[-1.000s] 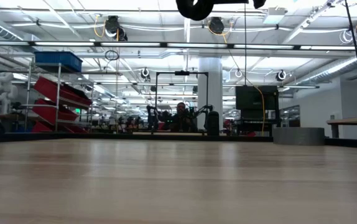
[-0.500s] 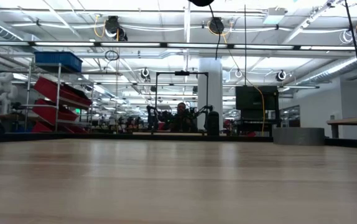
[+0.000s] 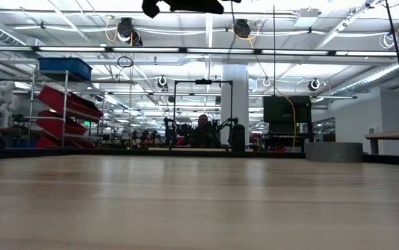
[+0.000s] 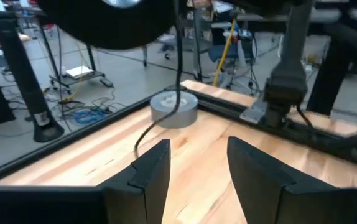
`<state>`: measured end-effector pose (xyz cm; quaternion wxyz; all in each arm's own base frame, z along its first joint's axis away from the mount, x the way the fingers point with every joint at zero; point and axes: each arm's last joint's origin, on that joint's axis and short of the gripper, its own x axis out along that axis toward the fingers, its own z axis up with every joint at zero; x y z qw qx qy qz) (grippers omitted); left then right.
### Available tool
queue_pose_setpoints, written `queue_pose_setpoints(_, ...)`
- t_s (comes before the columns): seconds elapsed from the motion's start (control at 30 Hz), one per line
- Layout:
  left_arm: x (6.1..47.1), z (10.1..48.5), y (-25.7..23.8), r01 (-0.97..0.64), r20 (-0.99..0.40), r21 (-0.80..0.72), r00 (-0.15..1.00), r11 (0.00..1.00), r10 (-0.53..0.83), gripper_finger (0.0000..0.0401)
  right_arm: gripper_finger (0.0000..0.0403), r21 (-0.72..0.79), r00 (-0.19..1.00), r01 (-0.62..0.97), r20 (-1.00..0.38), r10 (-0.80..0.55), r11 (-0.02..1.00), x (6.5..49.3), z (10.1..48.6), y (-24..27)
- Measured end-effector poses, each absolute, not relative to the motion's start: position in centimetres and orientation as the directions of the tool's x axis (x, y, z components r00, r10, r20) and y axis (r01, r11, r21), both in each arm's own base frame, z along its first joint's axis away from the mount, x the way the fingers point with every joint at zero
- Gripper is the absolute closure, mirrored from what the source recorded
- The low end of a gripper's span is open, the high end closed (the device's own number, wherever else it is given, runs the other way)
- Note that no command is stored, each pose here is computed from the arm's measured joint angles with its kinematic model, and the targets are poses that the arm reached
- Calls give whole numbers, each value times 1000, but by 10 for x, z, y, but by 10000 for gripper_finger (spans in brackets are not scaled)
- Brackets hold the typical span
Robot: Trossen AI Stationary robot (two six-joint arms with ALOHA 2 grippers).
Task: Coil cords
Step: Coil the black wire onto the spool
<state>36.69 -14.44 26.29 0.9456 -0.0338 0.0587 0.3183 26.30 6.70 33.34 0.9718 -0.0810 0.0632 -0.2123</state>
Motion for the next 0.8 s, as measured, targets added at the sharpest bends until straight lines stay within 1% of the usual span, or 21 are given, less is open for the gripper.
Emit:
queue_pose_setpoints(0.07,371,261,-142,-615,-121,-39,785,788,607,234,403,-185,902,401,-90,-422,897,263,333,67)
queue_pose_setpoints(0.27,376,262,-144,-625,-64,-5,779,781,623,234,403,-191,904,397,-90,-419,898,263,333,67)
queue_pose_setpoints(0.43,377,263,-139,-690,-48,-5,723,724,689,234,403,-192,904,397,-90,-419,898,263,333,67)
queue_pose_setpoints(0.57,379,263,-132,-704,-48,-31,710,710,702,237,403,-191,904,397,-90,-419,898,263,333,67)
queue_pose_setpoints(0.7,381,263,-129,-708,-49,-33,706,705,707,254,403,-191,904,397,-89,-419,898,263,333,67)
queue_pose_setpoints(0.8,381,263,-128,-709,-49,-33,706,705,707,283,403,-191,904,397,-89,-419,898,263,333,67)
